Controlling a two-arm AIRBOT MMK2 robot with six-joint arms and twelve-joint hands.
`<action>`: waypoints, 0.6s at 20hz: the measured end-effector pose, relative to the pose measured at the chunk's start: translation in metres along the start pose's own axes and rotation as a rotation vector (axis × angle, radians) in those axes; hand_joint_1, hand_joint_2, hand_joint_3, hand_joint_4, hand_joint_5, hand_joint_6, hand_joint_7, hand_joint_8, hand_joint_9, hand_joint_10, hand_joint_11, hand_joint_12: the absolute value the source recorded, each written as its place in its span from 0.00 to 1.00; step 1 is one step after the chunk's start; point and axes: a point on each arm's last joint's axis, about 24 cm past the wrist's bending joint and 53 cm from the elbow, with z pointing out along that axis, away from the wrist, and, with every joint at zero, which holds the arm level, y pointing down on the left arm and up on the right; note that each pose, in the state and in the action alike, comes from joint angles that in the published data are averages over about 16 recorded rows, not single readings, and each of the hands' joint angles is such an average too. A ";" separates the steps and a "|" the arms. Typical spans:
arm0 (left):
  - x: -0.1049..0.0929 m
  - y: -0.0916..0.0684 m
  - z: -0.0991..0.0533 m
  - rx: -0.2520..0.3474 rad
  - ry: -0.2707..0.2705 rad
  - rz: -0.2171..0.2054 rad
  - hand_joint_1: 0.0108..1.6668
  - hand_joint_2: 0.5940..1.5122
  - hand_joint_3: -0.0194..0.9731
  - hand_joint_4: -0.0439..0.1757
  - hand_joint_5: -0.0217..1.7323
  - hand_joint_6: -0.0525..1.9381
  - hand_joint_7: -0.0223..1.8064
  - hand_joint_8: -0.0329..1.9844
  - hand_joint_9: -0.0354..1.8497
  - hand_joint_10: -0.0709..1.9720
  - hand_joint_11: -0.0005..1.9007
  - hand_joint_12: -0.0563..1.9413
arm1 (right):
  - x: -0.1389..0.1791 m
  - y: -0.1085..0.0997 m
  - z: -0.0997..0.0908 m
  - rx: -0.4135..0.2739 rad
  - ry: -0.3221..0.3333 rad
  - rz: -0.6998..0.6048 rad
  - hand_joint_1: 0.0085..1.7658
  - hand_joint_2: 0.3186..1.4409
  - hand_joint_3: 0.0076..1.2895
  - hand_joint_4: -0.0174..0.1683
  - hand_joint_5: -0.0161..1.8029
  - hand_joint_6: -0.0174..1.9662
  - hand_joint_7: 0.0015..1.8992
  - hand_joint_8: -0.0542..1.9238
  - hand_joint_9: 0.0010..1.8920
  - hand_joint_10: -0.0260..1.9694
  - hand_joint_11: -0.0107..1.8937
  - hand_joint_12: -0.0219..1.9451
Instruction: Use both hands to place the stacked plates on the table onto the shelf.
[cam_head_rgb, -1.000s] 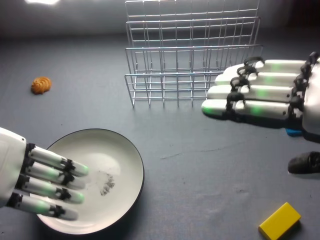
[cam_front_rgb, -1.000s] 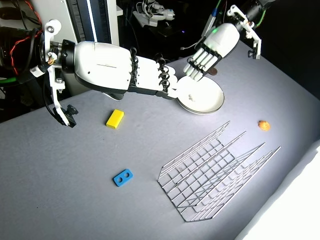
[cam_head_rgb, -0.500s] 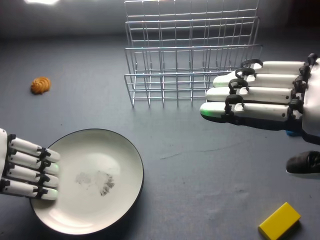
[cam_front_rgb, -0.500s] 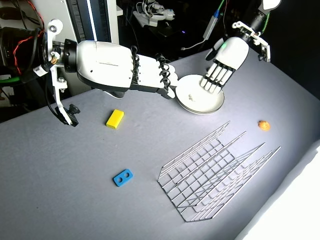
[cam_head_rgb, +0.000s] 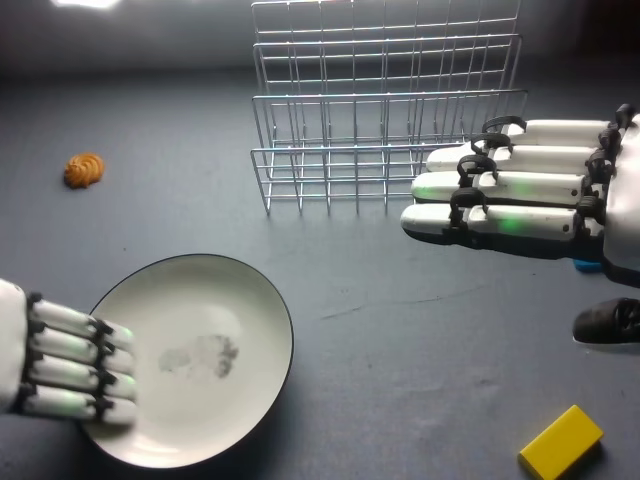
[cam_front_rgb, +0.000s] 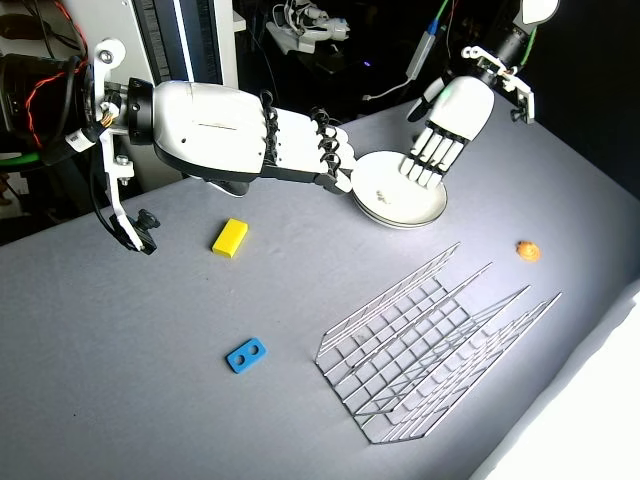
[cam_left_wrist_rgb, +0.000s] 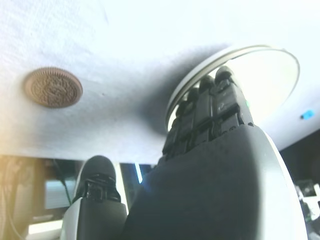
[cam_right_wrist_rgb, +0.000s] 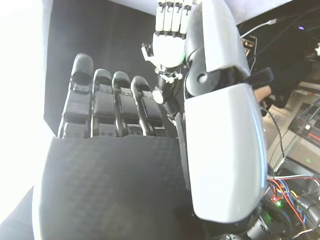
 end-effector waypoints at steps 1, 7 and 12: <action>-0.001 -0.003 0.002 0.004 -0.002 -0.008 0.00 0.65 0.04 0.15 0.01 0.01 0.01 0.01 0.03 0.04 0.01 0.02 | 0.001 0.000 0.000 0.000 0.001 0.000 0.71 0.58 0.01 0.10 0.03 0.02 0.01 0.04 0.01 0.02 0.01 0.27; -0.006 -0.017 0.012 0.022 -0.017 -0.041 0.01 0.65 0.04 0.15 0.01 0.01 0.01 0.01 0.02 0.04 0.01 0.02 | 0.004 0.000 0.001 -0.003 0.009 -0.005 0.71 0.58 0.01 0.09 0.04 0.02 0.01 0.04 0.01 0.02 0.01 0.29; -0.009 -0.012 0.008 0.001 -0.027 -0.052 0.01 0.65 0.04 0.18 0.01 0.02 0.01 0.01 0.02 0.04 0.01 0.02 | 0.008 0.001 0.001 -0.005 0.015 -0.010 0.71 0.59 0.01 0.09 0.04 0.02 0.01 0.04 0.01 0.02 0.01 0.28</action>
